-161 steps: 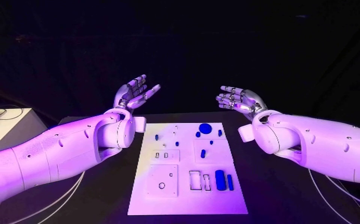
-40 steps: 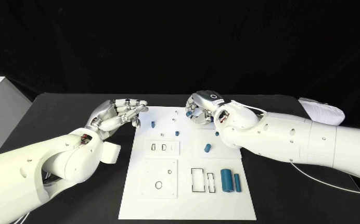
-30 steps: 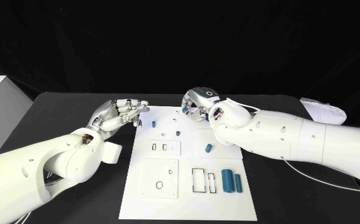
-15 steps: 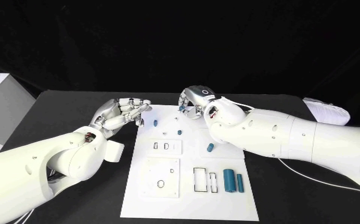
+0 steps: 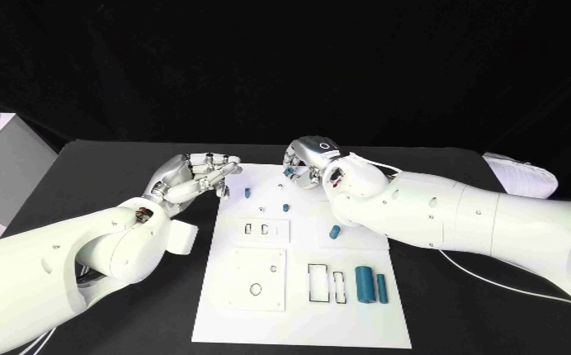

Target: Assemble the parts on the task board

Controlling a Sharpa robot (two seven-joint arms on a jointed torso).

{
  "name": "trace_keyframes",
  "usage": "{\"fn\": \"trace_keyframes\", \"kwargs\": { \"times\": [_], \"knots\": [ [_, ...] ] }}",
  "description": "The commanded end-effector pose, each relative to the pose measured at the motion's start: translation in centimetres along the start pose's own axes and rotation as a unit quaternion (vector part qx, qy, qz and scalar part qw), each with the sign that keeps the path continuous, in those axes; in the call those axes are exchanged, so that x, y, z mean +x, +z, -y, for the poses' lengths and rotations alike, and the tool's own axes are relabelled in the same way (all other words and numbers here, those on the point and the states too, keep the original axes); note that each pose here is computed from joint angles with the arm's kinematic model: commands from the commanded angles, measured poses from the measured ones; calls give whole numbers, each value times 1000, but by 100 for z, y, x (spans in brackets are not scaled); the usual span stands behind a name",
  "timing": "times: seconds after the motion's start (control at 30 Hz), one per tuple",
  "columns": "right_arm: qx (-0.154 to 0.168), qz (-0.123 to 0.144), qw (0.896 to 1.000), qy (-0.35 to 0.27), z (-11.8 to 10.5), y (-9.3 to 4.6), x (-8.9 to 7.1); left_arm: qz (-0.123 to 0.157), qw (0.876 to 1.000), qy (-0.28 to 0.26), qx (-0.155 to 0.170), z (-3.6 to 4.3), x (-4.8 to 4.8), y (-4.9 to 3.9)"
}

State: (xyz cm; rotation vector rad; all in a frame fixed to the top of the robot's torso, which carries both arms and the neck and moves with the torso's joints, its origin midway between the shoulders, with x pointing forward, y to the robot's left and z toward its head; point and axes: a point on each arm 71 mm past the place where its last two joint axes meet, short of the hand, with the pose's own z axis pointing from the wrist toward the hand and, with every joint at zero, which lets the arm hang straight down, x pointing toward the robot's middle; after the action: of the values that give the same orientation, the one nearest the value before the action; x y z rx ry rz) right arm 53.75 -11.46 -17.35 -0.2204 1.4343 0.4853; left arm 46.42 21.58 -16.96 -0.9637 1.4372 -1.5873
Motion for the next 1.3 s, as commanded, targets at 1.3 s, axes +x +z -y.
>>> {"fn": "trace_keyframes", "kwargs": {
  "times": [1.3],
  "knots": [
    [-12,-19,1000,-7,-8,48,50,-8,1000,-5,2,16,24,18]
  ]
}}
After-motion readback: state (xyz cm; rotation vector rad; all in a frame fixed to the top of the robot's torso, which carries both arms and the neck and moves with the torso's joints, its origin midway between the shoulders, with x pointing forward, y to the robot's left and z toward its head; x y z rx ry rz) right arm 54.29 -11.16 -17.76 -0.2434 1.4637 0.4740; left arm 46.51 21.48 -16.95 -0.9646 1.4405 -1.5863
